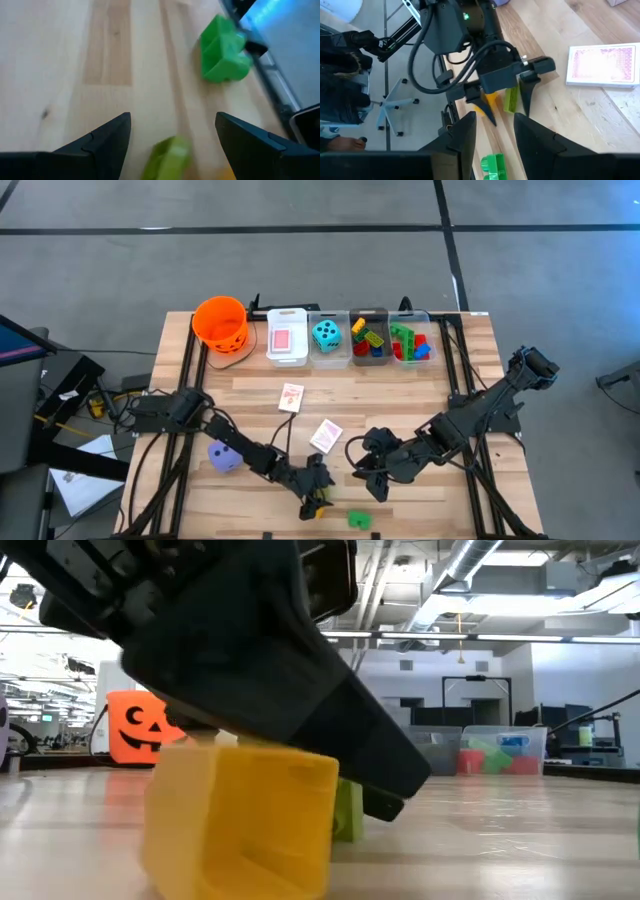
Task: Pick & Place Toys
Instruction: Put the small green game piece into the black bin
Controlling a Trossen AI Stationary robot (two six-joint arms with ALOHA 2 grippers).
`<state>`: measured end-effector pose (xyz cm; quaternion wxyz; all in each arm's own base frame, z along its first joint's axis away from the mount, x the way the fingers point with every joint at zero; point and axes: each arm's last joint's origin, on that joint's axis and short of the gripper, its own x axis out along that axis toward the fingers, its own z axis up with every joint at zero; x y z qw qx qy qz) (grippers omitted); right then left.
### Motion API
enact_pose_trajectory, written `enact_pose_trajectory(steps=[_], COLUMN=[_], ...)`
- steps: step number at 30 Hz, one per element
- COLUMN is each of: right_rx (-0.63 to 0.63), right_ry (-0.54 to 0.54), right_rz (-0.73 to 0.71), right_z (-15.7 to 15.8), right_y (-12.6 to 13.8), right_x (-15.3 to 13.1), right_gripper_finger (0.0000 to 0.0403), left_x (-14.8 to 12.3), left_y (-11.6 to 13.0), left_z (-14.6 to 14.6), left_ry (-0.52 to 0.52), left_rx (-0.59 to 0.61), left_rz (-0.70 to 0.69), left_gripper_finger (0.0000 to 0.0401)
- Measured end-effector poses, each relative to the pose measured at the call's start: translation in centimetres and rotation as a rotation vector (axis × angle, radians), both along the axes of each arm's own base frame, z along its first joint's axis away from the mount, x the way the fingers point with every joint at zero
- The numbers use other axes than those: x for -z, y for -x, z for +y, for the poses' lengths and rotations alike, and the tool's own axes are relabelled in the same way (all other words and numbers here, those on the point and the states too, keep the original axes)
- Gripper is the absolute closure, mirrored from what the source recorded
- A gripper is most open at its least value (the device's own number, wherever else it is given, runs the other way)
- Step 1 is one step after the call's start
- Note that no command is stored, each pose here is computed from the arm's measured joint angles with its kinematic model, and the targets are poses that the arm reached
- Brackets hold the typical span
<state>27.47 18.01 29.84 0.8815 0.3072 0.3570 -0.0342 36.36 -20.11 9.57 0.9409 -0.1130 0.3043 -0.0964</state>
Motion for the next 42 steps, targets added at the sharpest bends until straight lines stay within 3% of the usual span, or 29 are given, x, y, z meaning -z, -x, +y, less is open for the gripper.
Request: enact_pose_trajectory(steps=[26, 42], right_rx=[-0.002, 0.004], right_ry=[0.002, -0.011], right_rz=[0.000, -0.005], right_z=[0.0, 0.0], right_y=[0.0, 0.0], right_x=[0.0, -0.1], right_gripper_finger=[0.0274, 0.0274], left_x=[0.4, 1.2], left_y=[0.1, 0.8], left_z=[0.7, 1.0], left_ry=[-0.003, -0.130], left_rx=[0.062, 0.144], left_rz=[0.095, 0.148], left_gripper_finger=[0.0119, 0.0119])
